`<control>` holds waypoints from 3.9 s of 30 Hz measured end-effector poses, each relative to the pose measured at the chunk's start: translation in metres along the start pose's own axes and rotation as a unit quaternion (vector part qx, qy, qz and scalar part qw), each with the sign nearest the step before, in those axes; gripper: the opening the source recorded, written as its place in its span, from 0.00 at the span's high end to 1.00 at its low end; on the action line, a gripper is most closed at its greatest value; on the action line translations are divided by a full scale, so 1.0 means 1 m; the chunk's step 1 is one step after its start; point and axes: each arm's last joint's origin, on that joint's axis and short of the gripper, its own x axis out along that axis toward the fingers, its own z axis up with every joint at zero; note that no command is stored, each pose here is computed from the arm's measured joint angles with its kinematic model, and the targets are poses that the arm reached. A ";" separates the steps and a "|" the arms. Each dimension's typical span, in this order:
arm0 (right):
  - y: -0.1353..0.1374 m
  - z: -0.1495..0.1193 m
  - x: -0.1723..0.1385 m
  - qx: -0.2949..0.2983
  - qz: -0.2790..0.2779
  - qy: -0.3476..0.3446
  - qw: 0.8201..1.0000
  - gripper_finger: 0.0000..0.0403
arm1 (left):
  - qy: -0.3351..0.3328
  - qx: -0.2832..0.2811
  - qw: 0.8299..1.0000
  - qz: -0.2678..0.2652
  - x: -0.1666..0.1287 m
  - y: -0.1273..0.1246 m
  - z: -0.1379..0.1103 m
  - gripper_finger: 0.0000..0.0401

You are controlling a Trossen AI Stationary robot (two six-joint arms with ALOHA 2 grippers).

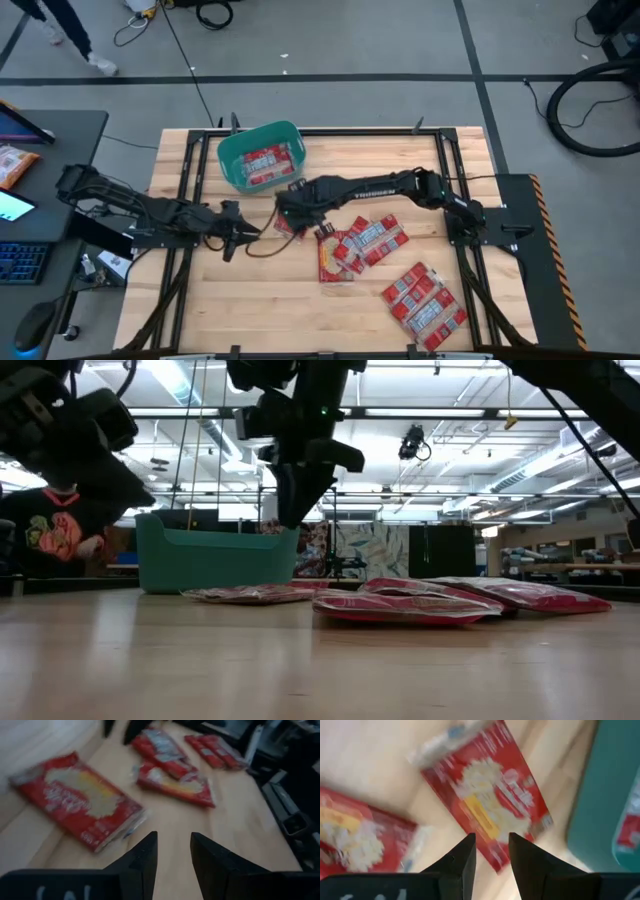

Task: Sort popcorn bags into baskets
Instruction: Put the popcorn bag into the green bin

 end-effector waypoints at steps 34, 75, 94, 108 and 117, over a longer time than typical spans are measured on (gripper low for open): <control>0.058 -0.072 0.033 0.053 -0.087 -0.065 0.993 0.59 | -0.056 -0.015 0.991 0.119 0.044 0.011 -0.001 0.70; 0.054 -0.036 0.083 -0.127 -0.162 -0.095 0.974 0.80 | 0.081 0.004 0.981 0.175 0.095 0.030 -0.019 0.70; 0.054 -0.044 0.026 -0.053 -0.254 -0.023 0.965 0.92 | -0.042 0.108 0.986 0.119 0.058 -0.035 -0.001 0.70; 0.017 -0.037 -0.032 0.037 -0.330 -0.066 0.941 0.92 | -0.085 0.141 0.982 0.095 0.031 -0.061 0.000 0.70; -0.027 -0.012 -0.019 0.029 -0.337 -0.075 0.938 0.92 | -0.127 0.157 0.977 0.073 0.009 -0.065 0.016 0.70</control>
